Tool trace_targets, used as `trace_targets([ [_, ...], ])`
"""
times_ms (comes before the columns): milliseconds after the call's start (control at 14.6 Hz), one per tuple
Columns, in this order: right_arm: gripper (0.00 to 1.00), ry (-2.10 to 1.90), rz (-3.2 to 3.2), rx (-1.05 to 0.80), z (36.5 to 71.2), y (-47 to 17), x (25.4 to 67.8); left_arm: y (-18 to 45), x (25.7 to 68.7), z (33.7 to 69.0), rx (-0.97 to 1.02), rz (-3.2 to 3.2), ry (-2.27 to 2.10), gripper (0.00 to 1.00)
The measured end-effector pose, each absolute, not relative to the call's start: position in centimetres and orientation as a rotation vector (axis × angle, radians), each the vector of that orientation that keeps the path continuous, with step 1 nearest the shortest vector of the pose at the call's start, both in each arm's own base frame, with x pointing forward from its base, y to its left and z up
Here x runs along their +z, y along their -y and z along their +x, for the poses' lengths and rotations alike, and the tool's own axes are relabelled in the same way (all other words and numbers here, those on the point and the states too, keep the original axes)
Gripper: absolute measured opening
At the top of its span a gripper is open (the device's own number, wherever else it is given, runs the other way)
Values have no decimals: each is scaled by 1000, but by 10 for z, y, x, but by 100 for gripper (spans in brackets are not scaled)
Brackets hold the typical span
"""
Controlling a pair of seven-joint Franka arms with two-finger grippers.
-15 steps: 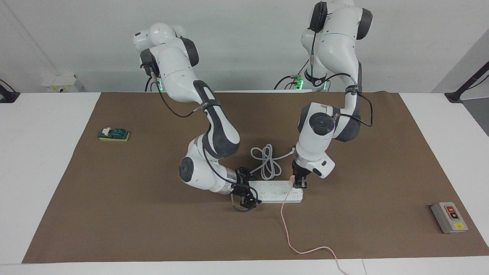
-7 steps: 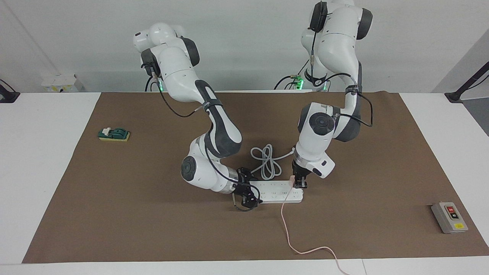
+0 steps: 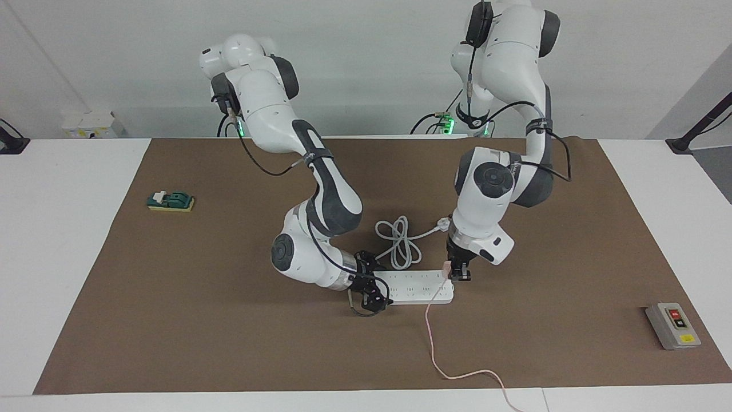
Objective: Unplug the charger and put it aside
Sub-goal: 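Carry the pink charger away from the strip with the left gripper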
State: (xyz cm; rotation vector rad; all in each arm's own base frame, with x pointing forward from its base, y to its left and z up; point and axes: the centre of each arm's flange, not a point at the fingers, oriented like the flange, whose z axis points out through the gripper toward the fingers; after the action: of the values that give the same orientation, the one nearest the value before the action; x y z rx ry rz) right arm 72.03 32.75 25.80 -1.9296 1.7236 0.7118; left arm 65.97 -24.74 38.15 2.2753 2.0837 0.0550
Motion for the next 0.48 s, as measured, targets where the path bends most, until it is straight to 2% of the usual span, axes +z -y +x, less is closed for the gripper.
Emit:
trace_targets([
  [412,93,-1723,-1930,712,720,-327,258,117,462,652,-5,2508,-1927,29],
  [481,99,-1720,-1932,708,720,-328,258,92,465,650,-21,2552,-1884,29],
])
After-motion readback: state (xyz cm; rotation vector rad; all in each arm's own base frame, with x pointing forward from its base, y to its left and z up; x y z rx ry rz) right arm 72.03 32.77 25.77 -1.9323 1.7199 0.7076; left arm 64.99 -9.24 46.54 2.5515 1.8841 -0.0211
